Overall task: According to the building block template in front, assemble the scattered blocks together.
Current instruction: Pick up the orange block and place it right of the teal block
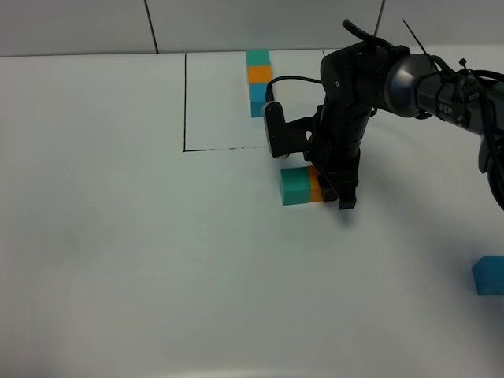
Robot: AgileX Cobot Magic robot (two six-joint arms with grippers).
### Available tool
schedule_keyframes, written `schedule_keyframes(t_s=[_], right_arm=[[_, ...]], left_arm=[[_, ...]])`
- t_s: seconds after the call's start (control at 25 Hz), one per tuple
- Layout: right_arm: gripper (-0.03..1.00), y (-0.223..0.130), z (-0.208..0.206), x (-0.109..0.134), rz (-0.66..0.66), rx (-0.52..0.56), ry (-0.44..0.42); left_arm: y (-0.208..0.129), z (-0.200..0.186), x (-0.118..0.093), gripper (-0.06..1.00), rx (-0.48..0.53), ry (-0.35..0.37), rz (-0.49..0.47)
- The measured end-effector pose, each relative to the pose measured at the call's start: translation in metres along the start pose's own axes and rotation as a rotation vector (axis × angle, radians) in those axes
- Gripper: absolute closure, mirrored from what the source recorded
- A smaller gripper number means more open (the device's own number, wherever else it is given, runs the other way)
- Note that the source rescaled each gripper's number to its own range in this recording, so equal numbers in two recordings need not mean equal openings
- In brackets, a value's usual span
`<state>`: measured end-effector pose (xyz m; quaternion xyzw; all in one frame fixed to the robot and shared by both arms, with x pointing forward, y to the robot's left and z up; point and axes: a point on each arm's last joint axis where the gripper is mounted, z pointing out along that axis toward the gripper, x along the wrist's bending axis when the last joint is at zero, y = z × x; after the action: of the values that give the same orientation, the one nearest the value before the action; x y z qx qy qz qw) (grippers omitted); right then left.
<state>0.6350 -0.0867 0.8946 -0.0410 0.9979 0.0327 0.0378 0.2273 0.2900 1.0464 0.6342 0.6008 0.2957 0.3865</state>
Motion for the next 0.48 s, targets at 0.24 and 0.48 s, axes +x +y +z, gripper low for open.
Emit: schedule_keyframes(t_s=[0.24,0.48], right_arm=[[0.95,0.0041,0.0009,0.0017,0.01,-0.003,0.001],[0.95,0.0044,0.0014,0.0019,0.068,-0.005,0.003]], left_arm=[[0.0,0.0,0.0,0.18,0.0,0.0,0.0],[0.0,0.0,0.0,0.18,0.0,0.0,0.0]])
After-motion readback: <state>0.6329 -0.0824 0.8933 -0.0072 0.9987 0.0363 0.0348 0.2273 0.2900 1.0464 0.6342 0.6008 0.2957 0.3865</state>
